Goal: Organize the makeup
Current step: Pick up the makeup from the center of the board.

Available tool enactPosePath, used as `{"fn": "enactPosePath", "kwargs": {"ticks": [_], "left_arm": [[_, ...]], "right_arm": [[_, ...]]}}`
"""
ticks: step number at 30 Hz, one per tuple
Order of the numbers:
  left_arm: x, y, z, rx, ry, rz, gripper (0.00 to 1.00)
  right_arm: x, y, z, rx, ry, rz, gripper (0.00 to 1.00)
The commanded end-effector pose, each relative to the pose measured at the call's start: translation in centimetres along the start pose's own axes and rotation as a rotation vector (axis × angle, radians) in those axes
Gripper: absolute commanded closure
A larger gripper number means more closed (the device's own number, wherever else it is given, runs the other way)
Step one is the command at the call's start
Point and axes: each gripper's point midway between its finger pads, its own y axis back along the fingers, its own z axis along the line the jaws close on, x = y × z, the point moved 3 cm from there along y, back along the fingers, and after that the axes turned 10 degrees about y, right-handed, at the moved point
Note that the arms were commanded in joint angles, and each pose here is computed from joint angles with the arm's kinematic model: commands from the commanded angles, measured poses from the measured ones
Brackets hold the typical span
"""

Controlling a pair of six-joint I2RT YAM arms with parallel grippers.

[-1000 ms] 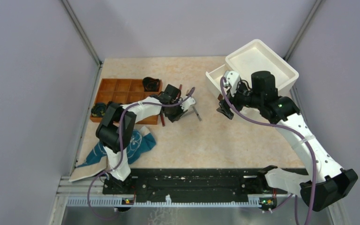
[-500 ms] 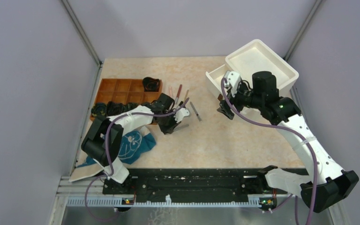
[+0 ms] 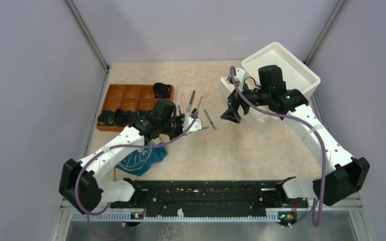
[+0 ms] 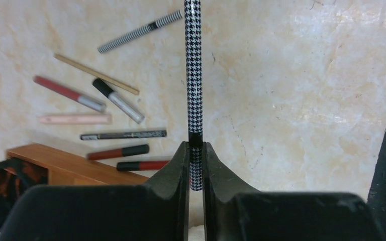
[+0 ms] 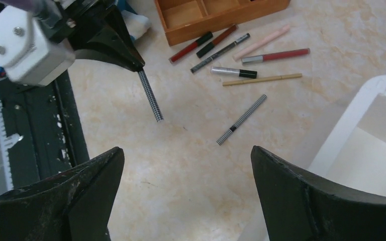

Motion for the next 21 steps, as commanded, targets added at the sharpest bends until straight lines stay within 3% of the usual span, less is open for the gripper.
{"fn": "enactPosePath", "kwargs": {"ticks": [1,6,12,18,21], "left_arm": [[-3.7,1.7,-0.1,-0.032,-0.228,-0.160,1.00],[-6.2,3.2,0.0,-0.111,-0.396,-0.211,1.00],[-7.4,3.4,-0.2,-0.197,-0.550,-0.156,1.00],[-8.3,3.7,-0.1,-0.258,-0.605,-0.153,1.00],[-8.1,3.6,0.0,-0.277,-0.623,-0.134,1.00]], "right_arm": [[-3.6,-1.3,0.7,-0.121,-0.022,-0.121,0.04],[-2.9,-4.4,2.0,-0.213,-0.058,-0.063,0.04],[-1.6,-7.4,3.5,-0.302,-0.085,0.013,0.07],[0.3,-9.1,4.8,-0.382,-0.126,0.073,0.17],[1.2,-9.6,5.6,-0.427,-0.136,0.099,0.29]]}}
